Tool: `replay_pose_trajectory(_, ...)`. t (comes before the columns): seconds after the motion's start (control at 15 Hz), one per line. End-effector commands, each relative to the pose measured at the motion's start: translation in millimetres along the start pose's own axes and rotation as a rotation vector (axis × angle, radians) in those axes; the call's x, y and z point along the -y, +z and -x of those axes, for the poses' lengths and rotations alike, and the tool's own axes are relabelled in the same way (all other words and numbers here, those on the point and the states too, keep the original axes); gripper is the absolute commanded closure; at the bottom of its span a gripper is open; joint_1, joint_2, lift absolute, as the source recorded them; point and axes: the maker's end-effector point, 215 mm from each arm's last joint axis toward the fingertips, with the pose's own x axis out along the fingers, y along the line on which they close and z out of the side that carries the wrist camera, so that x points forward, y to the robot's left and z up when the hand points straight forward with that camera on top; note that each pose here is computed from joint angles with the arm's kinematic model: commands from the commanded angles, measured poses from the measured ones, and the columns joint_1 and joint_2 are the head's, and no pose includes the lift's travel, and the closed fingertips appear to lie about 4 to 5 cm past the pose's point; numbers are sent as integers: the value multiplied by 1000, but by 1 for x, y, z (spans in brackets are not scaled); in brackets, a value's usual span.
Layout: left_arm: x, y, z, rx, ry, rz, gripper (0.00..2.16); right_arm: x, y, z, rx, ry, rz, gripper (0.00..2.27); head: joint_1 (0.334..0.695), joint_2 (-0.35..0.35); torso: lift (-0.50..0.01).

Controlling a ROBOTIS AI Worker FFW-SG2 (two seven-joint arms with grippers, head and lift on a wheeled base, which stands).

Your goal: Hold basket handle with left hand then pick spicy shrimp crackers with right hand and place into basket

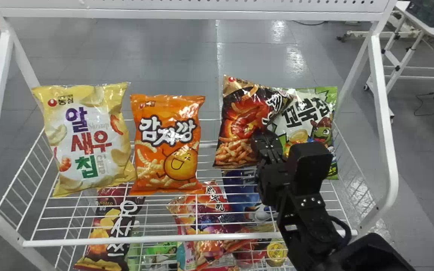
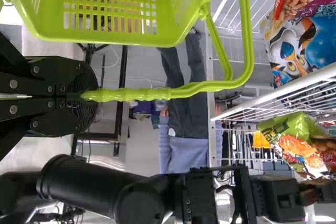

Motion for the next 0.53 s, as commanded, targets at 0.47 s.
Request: replay_pose_trajectory(0.47, 3, -4, -7, -16, 10, -15, 1895, -15, 28, 67, 17, 112, -60, 1747, 695, -99, -37)
